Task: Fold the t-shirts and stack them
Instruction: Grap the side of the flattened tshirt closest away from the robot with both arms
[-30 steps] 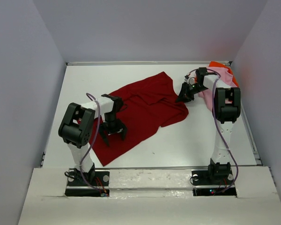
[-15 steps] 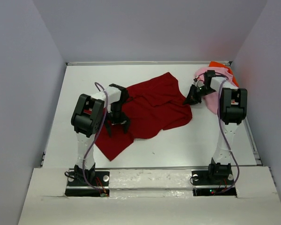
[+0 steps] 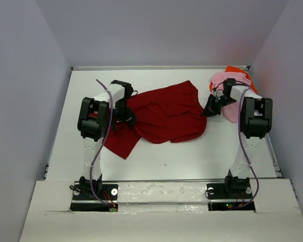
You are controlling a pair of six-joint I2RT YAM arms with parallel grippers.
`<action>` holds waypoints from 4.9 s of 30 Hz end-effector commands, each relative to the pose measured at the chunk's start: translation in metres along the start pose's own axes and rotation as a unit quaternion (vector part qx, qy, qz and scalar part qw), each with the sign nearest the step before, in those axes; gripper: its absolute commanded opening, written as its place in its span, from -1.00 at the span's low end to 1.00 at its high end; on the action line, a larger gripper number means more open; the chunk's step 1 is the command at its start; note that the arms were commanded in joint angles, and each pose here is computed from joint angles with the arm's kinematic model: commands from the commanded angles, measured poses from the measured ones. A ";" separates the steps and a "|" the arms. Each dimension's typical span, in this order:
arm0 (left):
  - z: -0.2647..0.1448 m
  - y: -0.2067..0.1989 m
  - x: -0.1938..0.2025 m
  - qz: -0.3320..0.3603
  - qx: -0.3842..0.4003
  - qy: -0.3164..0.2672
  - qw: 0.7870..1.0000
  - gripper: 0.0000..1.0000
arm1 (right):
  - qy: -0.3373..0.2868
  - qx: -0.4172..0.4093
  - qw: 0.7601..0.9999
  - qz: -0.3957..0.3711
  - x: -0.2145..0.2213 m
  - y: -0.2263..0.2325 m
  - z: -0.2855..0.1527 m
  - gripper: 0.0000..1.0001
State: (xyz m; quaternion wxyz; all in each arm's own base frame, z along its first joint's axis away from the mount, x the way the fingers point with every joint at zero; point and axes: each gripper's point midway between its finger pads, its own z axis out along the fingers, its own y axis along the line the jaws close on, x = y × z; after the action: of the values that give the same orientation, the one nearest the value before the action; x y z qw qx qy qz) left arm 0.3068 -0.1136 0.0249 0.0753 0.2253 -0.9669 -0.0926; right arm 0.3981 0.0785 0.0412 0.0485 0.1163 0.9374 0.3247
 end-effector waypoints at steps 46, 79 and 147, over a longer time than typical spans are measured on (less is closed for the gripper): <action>-0.165 -0.007 0.131 -0.130 0.518 -0.024 0.845 0.98 | -0.008 -0.003 1.000 -0.001 -0.004 0.004 -0.001 -0.68; -0.040 0.028 0.094 -0.349 0.181 0.012 0.919 0.95 | -0.008 -0.040 0.999 -0.002 -0.006 0.017 -0.001 -0.68; 0.031 0.020 0.042 -0.401 0.379 -0.054 0.832 -1.00 | -0.004 -0.067 0.998 -0.003 -0.005 0.027 -0.003 -0.67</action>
State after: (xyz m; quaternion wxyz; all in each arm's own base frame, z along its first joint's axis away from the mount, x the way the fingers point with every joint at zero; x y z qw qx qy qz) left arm 0.2667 -0.1216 0.0160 -0.1158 0.6137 -0.7215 0.2989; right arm 0.3962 0.0930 0.0463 0.0364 0.1244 0.9183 0.3741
